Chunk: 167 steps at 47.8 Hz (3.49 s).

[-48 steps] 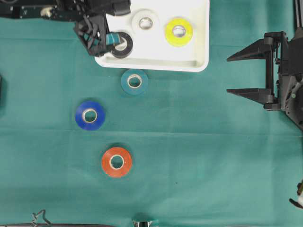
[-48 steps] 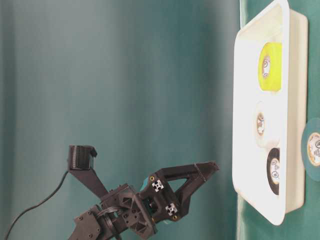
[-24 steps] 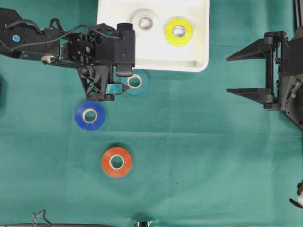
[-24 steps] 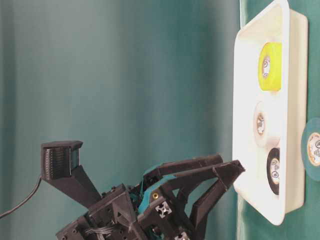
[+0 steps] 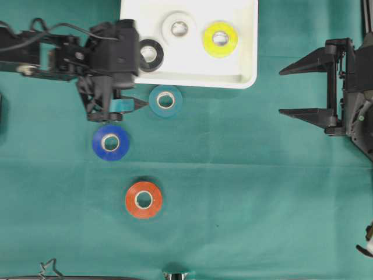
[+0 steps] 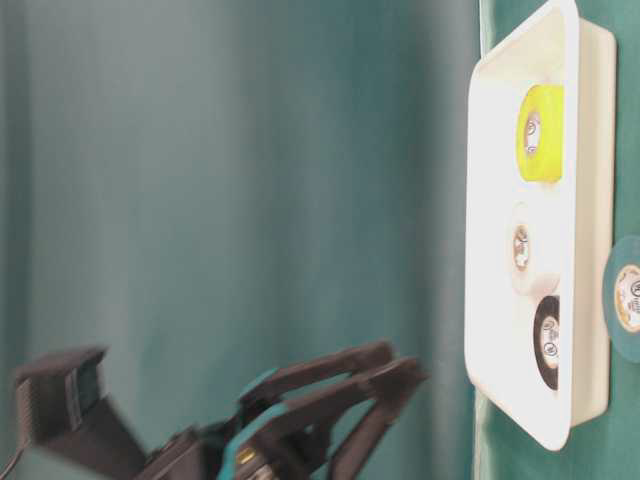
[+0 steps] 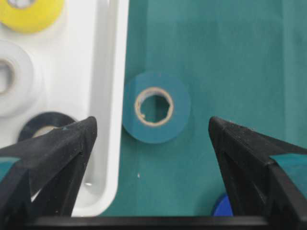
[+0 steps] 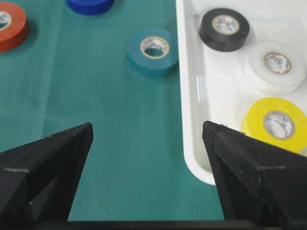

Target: Pick up the tape from a random location and place it into the white case.

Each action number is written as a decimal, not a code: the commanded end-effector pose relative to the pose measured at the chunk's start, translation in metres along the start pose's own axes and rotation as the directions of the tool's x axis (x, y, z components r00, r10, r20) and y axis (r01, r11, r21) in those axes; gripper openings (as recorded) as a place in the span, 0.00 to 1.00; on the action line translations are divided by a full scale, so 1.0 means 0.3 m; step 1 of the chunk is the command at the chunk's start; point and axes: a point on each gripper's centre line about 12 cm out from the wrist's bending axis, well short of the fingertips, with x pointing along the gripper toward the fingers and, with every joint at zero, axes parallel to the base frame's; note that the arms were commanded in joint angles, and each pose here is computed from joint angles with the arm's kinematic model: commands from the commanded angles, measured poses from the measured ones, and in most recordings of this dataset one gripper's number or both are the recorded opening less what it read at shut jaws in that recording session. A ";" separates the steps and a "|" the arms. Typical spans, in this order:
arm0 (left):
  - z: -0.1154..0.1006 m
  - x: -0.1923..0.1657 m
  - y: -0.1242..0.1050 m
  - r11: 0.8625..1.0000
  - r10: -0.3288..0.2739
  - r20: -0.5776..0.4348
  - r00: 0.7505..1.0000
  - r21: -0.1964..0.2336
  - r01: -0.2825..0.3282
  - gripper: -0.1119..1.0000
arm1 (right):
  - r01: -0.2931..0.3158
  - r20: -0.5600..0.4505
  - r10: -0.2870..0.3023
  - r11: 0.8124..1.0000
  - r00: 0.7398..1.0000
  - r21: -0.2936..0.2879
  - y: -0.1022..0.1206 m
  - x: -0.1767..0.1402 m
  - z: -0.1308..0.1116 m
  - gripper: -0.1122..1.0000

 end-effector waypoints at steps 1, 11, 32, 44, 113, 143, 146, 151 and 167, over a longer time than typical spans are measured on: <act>0.035 -0.079 0.002 1.000 0.009 0.104 0.995 -0.002 -0.008 0.96 | -0.004 0.030 0.004 1.000 1.000 -0.001 0.005 -0.002 0.042 0.89; -0.005 -0.190 -0.002 1.000 0.017 0.193 0.981 -0.005 -0.016 0.96 | -0.003 0.035 0.003 1.000 0.999 -0.002 0.004 -0.003 0.048 0.89; -0.079 -0.372 -0.022 1.000 0.020 0.368 0.930 -0.004 -0.020 0.96 | -0.003 0.076 0.005 1.000 0.997 -0.020 0.005 -0.007 0.083 0.89; -0.128 -0.378 -0.049 1.000 -0.004 0.397 0.918 0.014 -0.002 0.96 | 0.000 0.092 0.001 1.000 0.996 -0.017 0.000 -0.007 0.088 0.89; -0.205 -0.329 -0.076 1.000 -0.022 0.473 0.881 0.027 0.010 0.96 | 0.005 0.082 -0.003 1.000 0.997 -0.025 -0.005 0.018 0.079 0.88; -0.182 -0.329 -0.075 1.000 -0.018 0.518 0.855 0.022 0.007 0.96 | -0.015 0.177 0.019 1.000 0.984 -0.024 -0.001 0.013 0.117 0.88; -0.178 -0.326 -0.076 1.000 -0.019 0.522 0.853 0.023 0.008 0.96 | -0.013 0.201 0.018 1.000 0.980 -0.023 -0.005 0.011 0.126 0.88; -0.172 -0.316 -0.076 1.000 -0.019 0.523 0.852 0.023 0.008 0.96 | -0.013 0.233 0.017 1.000 0.972 -0.022 -0.009 0.008 0.141 0.88; -0.150 -0.310 -0.074 1.000 -0.014 0.558 0.830 0.020 0.003 0.96 | -0.018 0.294 0.027 0.999 0.955 -0.033 -0.009 0.000 0.169 0.88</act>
